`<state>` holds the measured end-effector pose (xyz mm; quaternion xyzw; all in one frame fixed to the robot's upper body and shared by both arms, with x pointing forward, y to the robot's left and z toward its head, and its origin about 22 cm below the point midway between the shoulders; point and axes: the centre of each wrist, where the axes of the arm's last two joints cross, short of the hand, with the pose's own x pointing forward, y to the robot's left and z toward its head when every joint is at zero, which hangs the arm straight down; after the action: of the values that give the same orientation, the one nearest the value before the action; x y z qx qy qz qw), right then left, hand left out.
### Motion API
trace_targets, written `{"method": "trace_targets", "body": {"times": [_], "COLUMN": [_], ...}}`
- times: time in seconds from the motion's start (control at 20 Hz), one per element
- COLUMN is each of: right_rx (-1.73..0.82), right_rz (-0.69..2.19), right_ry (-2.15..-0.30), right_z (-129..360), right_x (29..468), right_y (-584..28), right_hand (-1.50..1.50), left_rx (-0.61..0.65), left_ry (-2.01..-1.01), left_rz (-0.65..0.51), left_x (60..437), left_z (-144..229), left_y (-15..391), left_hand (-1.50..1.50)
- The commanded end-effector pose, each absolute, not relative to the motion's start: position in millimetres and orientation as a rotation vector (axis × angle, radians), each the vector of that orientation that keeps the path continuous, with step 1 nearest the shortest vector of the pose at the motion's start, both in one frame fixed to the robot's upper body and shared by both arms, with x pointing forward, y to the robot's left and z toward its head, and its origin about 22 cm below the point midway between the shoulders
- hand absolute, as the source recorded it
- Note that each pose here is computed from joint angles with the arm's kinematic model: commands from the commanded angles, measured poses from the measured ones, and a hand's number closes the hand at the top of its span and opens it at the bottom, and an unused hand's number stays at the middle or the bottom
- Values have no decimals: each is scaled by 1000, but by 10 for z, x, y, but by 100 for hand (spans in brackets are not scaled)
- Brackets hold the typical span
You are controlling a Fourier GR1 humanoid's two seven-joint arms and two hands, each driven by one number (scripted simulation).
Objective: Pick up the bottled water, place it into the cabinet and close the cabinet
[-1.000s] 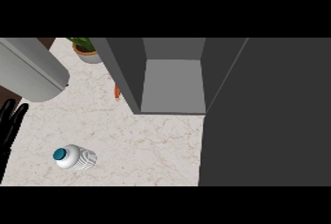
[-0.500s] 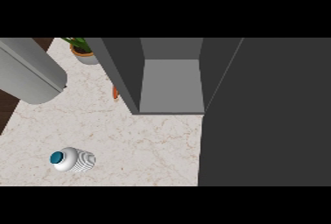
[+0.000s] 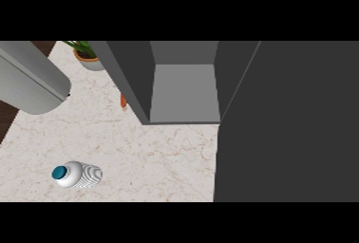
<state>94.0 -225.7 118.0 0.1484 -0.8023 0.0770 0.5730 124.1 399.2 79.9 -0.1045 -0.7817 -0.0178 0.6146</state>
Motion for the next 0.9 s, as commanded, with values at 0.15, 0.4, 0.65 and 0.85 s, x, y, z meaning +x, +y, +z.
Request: {"method": "trace_targets", "body": {"times": [0.15,0.4,0.65,0.85], "right_rx": [331,329,326,337], "right_rz": [245,234,233,236], "right_ry": [-1930,-1933,-1941,-1938], "right_z": [1435,1579,1544,1538], "right_x": [643,449,458,376], "right_y": [-2241,-2229,-2277,-2259], "right_hand": [-150,-150,-150,-150], "left_rx": [-230,-276,-329,-291], "left_ry": [-1676,-1599,-1544,-1522], "left_rz": [-25,-39,19,27], "left_x": [1558,1552,1729,1833], "left_z": [301,-85,-495,-764], "left_y": [4007,4025,4119,3903], "left_hand": [-150,-150,-150,-150]}}
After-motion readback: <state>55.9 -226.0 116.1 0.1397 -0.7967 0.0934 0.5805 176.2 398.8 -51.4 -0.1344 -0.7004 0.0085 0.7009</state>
